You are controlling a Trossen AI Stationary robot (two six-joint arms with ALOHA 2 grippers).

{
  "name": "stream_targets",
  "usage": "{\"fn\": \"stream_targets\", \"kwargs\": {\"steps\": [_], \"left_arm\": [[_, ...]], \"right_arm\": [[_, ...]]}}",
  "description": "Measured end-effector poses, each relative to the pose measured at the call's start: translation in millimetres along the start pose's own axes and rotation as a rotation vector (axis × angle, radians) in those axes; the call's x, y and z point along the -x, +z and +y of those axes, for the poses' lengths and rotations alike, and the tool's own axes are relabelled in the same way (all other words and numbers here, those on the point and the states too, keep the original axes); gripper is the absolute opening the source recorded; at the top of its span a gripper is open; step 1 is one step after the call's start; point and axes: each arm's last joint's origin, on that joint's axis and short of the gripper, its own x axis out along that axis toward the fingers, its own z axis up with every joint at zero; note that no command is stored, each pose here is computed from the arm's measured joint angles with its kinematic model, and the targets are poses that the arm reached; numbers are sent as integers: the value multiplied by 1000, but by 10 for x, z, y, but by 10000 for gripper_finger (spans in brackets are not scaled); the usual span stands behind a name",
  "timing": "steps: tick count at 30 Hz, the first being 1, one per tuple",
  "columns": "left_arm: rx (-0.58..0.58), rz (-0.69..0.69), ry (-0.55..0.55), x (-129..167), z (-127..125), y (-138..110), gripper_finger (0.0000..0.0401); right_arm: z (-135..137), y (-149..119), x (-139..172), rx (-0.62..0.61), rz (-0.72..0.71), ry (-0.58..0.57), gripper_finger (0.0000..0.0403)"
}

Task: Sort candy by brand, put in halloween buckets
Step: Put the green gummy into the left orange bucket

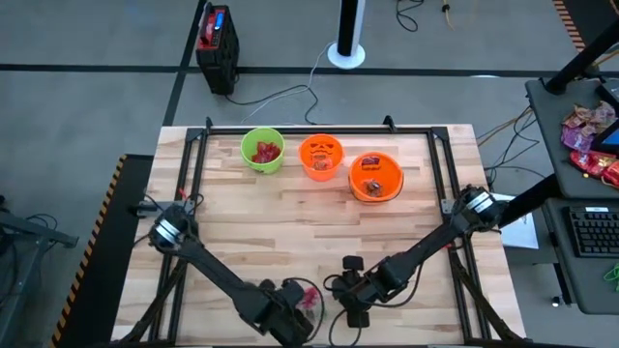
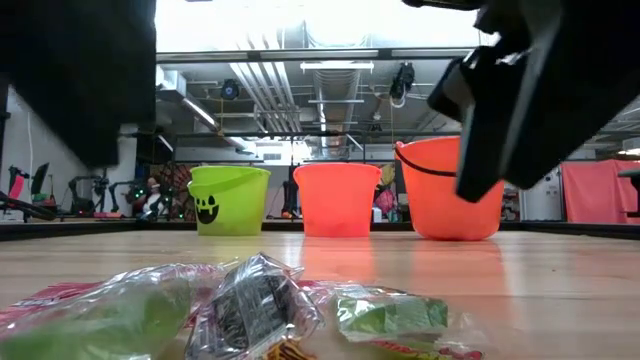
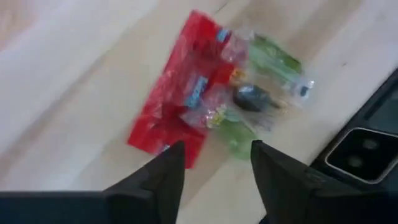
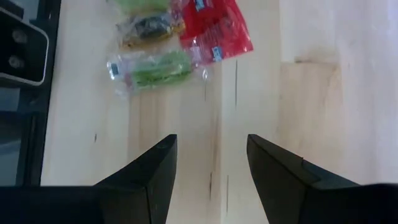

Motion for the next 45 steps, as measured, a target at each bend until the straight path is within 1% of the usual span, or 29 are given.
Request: {"fn": "stream_targets", "kwargs": {"steps": [3,6,12,17,19,21,23,26,27,28,31,34,37,41,45], "left_arm": [[54,37,-8,-155,-105,-35,183],[73,28,30,-318,-134,-66,187],[102,3,28,-409,-177,-43,183],[89,-3,55,-518,-151,-58,171],[85,-5,59,-542,-147,-63,156],[72,-4,61,-546,-142,-65,132],[45,-7,62,-546,-142,-63,98],[-4,-6,80,-525,-136,-59,30],[-19,-4,92,-507,-130,-53,17],[-33,-2,110,-482,-115,-44,11],[-107,10,189,-350,-39,11,11],[-180,-7,220,-77,14,124,2],[-233,-75,180,253,59,290,1],[-289,-147,142,647,217,566,0],[-316,-235,110,1094,508,858,0]], "right_arm": [[8,7,98,-3,-11,4,187],[1,30,195,-15,-26,3,187],[-7,72,336,-35,-61,12,187],[-15,68,363,-51,-55,8,187],[-16,68,365,-55,-55,8,187],[-16,66,364,-61,-54,7,187],[-16,66,364,-61,-53,7,187],[-21,68,364,-62,-61,-7,187],[-22,67,364,-62,-62,-11,187],[-23,67,364,-62,-63,-14,187],[-24,65,364,-62,-62,-16,187],[-25,65,364,-62,-62,-16,187],[-27,66,364,-62,-66,-23,187],[-35,64,364,-75,-72,-44,187],[-51,61,390,-102,-81,-72,187]]}}
